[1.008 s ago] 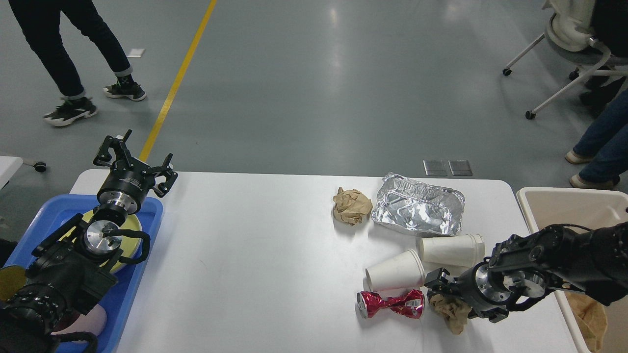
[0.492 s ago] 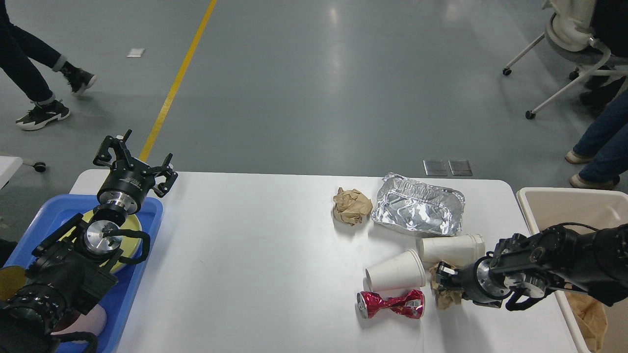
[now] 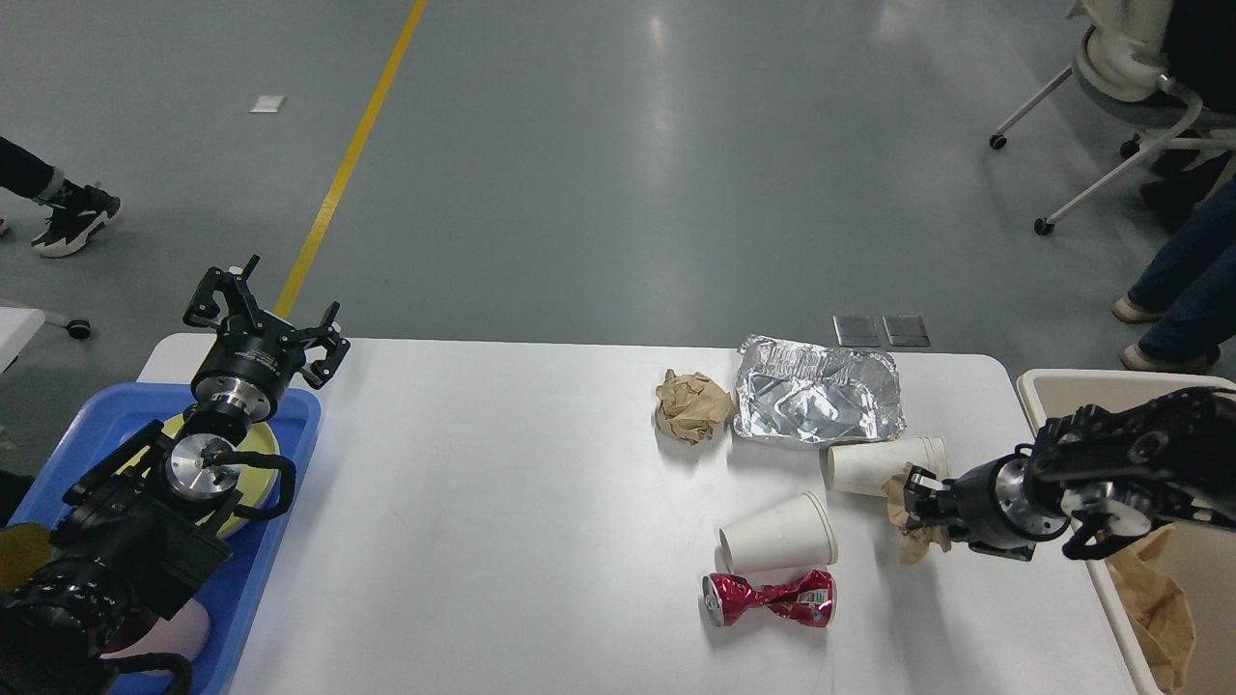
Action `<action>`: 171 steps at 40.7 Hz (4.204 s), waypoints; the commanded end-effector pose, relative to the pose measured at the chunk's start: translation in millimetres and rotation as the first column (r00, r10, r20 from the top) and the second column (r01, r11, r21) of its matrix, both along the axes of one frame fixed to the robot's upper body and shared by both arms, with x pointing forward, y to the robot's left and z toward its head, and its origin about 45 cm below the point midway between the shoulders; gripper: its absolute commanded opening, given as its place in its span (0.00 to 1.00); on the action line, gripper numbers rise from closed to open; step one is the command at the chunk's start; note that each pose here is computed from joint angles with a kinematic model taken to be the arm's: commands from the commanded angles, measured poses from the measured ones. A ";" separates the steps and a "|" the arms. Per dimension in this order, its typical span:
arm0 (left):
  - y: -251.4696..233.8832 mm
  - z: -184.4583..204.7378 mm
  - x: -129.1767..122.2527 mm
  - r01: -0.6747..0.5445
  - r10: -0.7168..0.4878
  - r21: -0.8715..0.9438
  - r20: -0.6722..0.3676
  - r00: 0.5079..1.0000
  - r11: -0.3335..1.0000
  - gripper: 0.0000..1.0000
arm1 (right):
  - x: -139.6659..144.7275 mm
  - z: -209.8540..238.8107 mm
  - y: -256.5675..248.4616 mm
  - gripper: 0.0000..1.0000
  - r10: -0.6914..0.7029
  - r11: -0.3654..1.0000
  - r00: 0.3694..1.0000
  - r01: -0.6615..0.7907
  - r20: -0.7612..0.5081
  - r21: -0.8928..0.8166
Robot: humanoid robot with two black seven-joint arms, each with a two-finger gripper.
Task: Tidy desktop
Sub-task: 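Close the right gripper on the crumpled brown paper, then lift the crumpled paper and carry it to the white bin, then open the right gripper to release the paper into the bin, then move the right gripper to the edge of the foil tray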
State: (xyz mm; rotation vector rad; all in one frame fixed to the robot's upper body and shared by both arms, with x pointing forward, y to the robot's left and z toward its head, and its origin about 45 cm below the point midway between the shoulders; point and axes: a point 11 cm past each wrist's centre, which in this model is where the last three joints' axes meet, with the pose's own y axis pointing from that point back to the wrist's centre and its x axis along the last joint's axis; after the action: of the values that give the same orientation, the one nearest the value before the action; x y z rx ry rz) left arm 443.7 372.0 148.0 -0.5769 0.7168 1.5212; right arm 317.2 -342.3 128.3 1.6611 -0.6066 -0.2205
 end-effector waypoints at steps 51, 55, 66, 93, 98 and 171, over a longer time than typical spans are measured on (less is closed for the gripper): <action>0.0 0.0 0.0 0.000 0.000 0.000 0.000 1.000 1.000 0.98 | 106.2 74.8 -57.6 0.00 0.263 0.897 0.964 -0.257 -0.033 -0.359; 0.0 0.0 0.0 0.000 0.000 0.000 0.000 1.000 1.000 0.98 | 109.1 58.5 -99.4 0.00 0.193 0.881 0.980 -0.149 0.053 -0.450; 0.0 0.0 0.0 0.000 0.000 0.000 0.000 1.000 1.000 0.98 | 59.3 7.3 -198.2 0.00 -0.046 0.766 0.945 0.242 0.325 -0.595; 0.0 0.0 0.0 0.000 0.000 0.000 0.000 1.000 1.000 0.98 | 48.1 -1.1 -206.4 1.00 -0.065 0.730 0.922 0.304 0.381 -0.612; 0.0 0.0 0.0 0.000 0.000 0.000 0.000 1.000 1.000 0.98 | 53.0 1.0 -202.6 1.00 -0.060 0.735 0.919 0.305 0.389 -0.606; -0.4 0.3 0.2 0.001 -0.001 0.000 0.001 1.000 1.000 0.98 | 78.6 43.2 81.8 1.00 0.309 0.937 0.944 -0.324 -0.119 -0.134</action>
State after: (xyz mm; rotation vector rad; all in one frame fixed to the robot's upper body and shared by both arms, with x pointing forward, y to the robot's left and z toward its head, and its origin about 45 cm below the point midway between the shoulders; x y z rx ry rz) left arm 443.8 371.8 148.2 -0.5773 0.7167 1.5202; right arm 386.0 -230.6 197.1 1.6066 -0.1987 0.0110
